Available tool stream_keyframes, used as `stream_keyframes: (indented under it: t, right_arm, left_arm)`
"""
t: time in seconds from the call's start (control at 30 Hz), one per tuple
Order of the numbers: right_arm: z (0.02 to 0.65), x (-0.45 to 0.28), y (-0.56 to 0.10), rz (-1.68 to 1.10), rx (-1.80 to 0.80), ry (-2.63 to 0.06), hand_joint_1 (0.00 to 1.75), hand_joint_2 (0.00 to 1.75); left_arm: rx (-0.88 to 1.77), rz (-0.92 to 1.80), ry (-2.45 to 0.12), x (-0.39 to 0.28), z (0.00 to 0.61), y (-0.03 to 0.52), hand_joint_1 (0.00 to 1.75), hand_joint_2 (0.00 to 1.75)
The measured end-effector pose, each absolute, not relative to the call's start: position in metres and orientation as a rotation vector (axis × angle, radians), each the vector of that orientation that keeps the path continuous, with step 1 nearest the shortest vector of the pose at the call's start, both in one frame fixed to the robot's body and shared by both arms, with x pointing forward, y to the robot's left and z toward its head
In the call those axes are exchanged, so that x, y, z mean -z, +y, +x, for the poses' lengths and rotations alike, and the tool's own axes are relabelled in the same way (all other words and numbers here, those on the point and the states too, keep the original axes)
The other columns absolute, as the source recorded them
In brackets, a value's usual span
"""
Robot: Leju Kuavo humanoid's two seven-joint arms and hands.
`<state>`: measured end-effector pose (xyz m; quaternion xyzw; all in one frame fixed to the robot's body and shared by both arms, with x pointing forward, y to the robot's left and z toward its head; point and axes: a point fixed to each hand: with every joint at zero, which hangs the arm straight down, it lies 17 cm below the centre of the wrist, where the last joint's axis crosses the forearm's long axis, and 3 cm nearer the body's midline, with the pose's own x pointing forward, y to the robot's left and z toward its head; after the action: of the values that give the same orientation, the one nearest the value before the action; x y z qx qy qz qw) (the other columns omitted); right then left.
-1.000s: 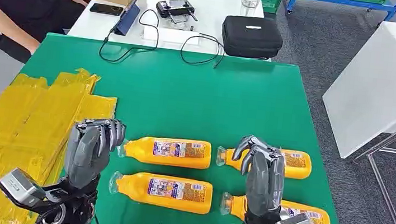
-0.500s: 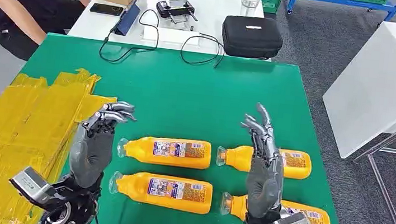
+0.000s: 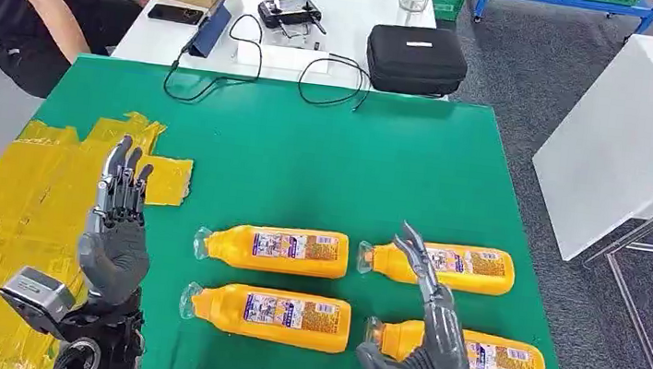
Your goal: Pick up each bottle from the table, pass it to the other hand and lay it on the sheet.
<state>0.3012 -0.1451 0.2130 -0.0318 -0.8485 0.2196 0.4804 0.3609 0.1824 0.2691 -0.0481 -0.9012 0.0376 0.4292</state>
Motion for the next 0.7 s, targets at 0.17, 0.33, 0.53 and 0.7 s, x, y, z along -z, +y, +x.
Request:
stream_keyframes:
  t: [0.17,0.33,0.53,0.7]
  right_arm:
    - [0.294,-0.210,-0.154,-0.103,-0.569,-2.056,0.00,1.75]
    - [0.291,-0.210,-0.157,-0.118,-0.591,-2.052,0.00,1.75]
    - [0.295,-0.196,-0.183,-0.307,-0.695,-1.962,0.00,1.75]
    - [0.296,-0.179,-0.223,-0.522,-0.835,-1.829,0.00,1.75]
  left_arm:
    - [-0.108,-0.098,-2.237,-0.264,0.360,0.190,0.00,0.00]
    - [-0.116,-0.088,-2.231,-0.262,0.360,0.193,0.00,0.00]
    - [-0.131,-0.090,-2.229,-0.262,0.359,0.199,0.00,0.00]
    - [-0.147,-0.080,-2.234,-0.264,0.359,0.209,0.00,0.00]
